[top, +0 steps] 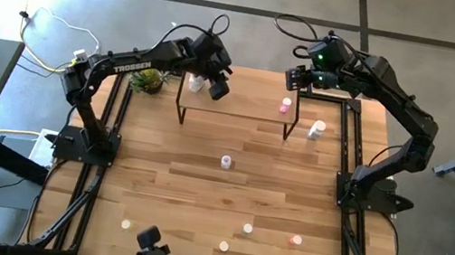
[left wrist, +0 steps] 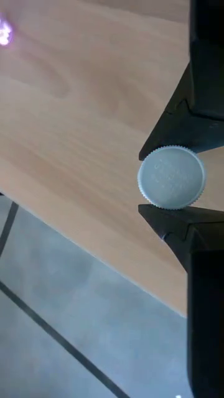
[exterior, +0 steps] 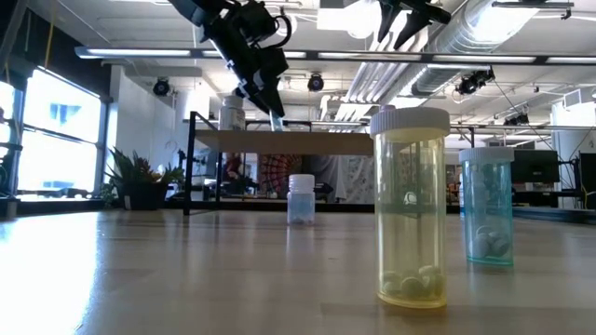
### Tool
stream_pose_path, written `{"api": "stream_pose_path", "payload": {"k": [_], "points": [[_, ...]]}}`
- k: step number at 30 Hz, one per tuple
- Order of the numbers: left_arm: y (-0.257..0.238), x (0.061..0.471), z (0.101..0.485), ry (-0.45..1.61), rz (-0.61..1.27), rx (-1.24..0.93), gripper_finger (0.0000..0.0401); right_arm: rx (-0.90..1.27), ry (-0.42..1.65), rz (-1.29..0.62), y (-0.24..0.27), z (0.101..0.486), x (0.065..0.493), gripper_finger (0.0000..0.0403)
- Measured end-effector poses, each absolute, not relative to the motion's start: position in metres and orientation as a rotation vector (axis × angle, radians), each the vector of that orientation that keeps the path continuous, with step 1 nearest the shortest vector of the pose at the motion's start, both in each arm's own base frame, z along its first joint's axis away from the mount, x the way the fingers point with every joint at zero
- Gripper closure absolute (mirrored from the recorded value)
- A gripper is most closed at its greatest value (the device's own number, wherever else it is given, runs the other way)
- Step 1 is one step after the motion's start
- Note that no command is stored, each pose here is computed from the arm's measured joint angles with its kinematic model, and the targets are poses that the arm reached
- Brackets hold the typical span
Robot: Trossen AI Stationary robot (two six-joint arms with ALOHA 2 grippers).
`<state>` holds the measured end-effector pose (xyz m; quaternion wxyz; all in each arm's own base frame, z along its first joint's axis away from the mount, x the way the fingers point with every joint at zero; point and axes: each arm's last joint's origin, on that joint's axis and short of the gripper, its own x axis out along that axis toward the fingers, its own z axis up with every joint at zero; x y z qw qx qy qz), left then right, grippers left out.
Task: Pick and place medicine bottles onto shelf by color
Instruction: Put the left blue pill bottle on the shelf
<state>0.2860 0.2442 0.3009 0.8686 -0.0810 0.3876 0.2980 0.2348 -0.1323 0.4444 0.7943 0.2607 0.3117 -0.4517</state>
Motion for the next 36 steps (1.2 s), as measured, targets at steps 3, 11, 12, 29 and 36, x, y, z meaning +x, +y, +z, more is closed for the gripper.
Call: {"api": "stream_pose_path", "payload": {"k": [3,11,12,29,36], "points": [[0.242,0.287,0.300,0.823,0.615,-0.168,0.0295,0.560,0.670,-0.971,-0.132,0.444,0.235,0.0214],[0.243,0.292,0.289,0.868,0.624,-0.160,0.0295,0.553,0.677,-0.967,-0.132,0.444,0.235,0.0214],[0.244,0.293,0.288,0.870,0.627,-0.159,0.0295,0.553,0.681,-0.968,-0.132,0.444,0.234,0.0214],[0.246,0.295,0.288,0.853,0.632,-0.152,0.0262,0.558,0.697,-0.979,-0.132,0.443,0.233,0.0214],[0.246,0.295,0.288,0.849,0.633,-0.151,0.0206,0.522,0.709,-0.981,-0.132,0.443,0.233,0.0214]]}}
